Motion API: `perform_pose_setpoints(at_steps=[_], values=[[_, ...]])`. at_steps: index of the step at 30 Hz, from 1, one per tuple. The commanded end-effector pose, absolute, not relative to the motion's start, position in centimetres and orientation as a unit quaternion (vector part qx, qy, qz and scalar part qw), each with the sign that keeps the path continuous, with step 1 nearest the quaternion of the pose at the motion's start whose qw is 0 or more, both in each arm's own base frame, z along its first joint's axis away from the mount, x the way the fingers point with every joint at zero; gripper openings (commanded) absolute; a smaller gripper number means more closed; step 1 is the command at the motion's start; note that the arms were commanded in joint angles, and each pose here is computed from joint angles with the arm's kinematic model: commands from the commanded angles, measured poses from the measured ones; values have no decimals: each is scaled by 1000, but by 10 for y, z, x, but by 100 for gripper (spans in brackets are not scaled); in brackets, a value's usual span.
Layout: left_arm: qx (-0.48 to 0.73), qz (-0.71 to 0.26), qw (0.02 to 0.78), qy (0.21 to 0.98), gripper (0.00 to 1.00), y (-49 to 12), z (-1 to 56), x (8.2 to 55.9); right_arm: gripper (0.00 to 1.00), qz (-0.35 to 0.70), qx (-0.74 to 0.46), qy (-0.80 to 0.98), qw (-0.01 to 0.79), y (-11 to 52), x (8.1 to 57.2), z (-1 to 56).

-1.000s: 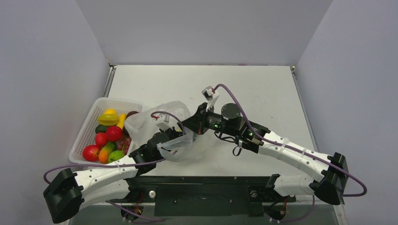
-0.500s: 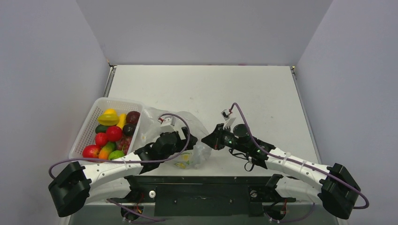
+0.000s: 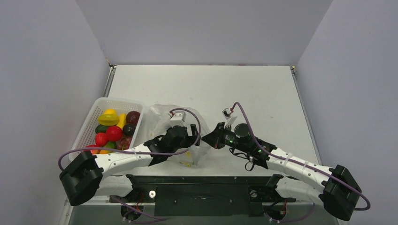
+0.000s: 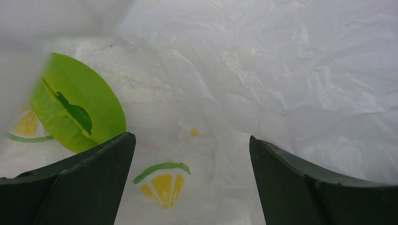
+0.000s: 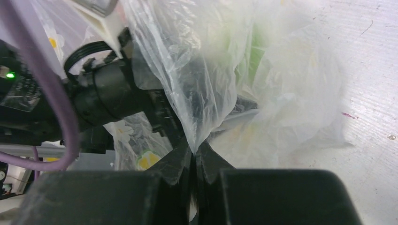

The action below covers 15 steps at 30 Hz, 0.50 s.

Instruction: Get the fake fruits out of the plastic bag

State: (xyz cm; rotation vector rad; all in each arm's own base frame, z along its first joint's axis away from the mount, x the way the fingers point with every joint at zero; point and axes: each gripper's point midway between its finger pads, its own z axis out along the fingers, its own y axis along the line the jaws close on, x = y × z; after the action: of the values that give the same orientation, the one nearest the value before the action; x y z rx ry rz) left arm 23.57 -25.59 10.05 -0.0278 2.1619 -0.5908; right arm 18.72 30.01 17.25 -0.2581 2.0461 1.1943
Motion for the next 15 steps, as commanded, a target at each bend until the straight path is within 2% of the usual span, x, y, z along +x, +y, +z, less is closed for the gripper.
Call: perform_pose_setpoints(at_steps=[1, 11, 15], values=[[-4, -186, 448, 875, 89, -256, 98, 251, 0, 487, -102, 770, 400, 304, 193, 207], [-11, -181, 491, 852, 90, -237, 130, 243, 0, 481, -97, 771, 406, 295, 190, 209], [-67, -138, 511, 846, 96, -208, 125, 255, 0, 488, -101, 768, 403, 300, 189, 213]])
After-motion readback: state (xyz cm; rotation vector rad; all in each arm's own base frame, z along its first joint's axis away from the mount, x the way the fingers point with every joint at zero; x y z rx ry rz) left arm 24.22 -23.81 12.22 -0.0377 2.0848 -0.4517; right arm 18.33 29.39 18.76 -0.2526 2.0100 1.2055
